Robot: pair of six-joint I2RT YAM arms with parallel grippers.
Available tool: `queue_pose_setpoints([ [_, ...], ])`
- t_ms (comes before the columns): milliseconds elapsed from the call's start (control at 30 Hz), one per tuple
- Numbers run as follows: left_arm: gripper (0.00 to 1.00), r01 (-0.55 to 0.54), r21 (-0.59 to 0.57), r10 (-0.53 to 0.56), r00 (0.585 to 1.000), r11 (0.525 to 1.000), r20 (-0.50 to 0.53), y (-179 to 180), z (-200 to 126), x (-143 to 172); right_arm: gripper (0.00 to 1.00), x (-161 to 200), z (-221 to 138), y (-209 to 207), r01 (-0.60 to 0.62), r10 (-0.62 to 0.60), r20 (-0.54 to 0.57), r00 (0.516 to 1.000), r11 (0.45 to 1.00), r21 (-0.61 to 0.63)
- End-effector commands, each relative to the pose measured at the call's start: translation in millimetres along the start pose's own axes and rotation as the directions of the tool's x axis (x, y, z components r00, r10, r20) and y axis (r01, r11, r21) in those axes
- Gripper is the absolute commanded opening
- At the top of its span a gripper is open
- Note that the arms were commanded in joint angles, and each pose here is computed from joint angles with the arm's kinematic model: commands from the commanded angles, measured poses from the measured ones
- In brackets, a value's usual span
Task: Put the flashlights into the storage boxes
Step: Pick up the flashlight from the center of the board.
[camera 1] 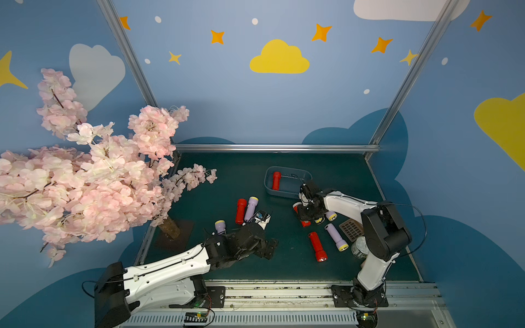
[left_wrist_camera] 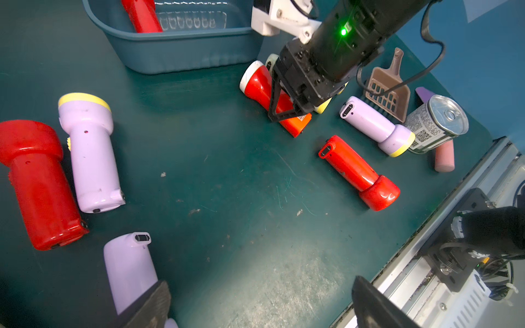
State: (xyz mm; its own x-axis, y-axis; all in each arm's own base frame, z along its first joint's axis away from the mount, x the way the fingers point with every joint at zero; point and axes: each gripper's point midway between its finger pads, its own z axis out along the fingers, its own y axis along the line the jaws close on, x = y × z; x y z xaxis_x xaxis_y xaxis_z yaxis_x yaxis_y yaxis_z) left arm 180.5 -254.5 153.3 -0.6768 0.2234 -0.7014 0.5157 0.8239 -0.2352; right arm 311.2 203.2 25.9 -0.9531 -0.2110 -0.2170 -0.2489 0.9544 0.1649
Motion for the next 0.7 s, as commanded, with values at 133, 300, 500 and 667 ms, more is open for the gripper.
queue_pose_setpoints([
  [133, 0.99, -0.009, -0.011, 0.009, 1.0, 1.0, -0.002, 5, -2, 2, 0.47, 11, 6, 0, 0.002, -0.001, -0.057, 0.998, 1.0, 0.028],
  [300, 0.99, -0.009, -0.015, 0.009, 1.0, 1.0, 0.002, 7, -5, 2, 0.33, 11, 6, 2, 0.006, -0.003, -0.07, 0.998, 0.999, 0.039],
  [500, 0.99, -0.011, -0.014, 0.011, 1.0, 1.0, 0.023, 9, -13, -2, 0.31, 12, -10, 7, 0.018, -0.015, -0.052, 0.999, 0.998, 0.058],
  [667, 0.99, -0.017, -0.015, 0.017, 0.999, 1.0, 0.034, 10, -17, -5, 0.31, 10, -35, 17, 0.013, -0.013, -0.009, 1.0, 0.999, 0.033],
])
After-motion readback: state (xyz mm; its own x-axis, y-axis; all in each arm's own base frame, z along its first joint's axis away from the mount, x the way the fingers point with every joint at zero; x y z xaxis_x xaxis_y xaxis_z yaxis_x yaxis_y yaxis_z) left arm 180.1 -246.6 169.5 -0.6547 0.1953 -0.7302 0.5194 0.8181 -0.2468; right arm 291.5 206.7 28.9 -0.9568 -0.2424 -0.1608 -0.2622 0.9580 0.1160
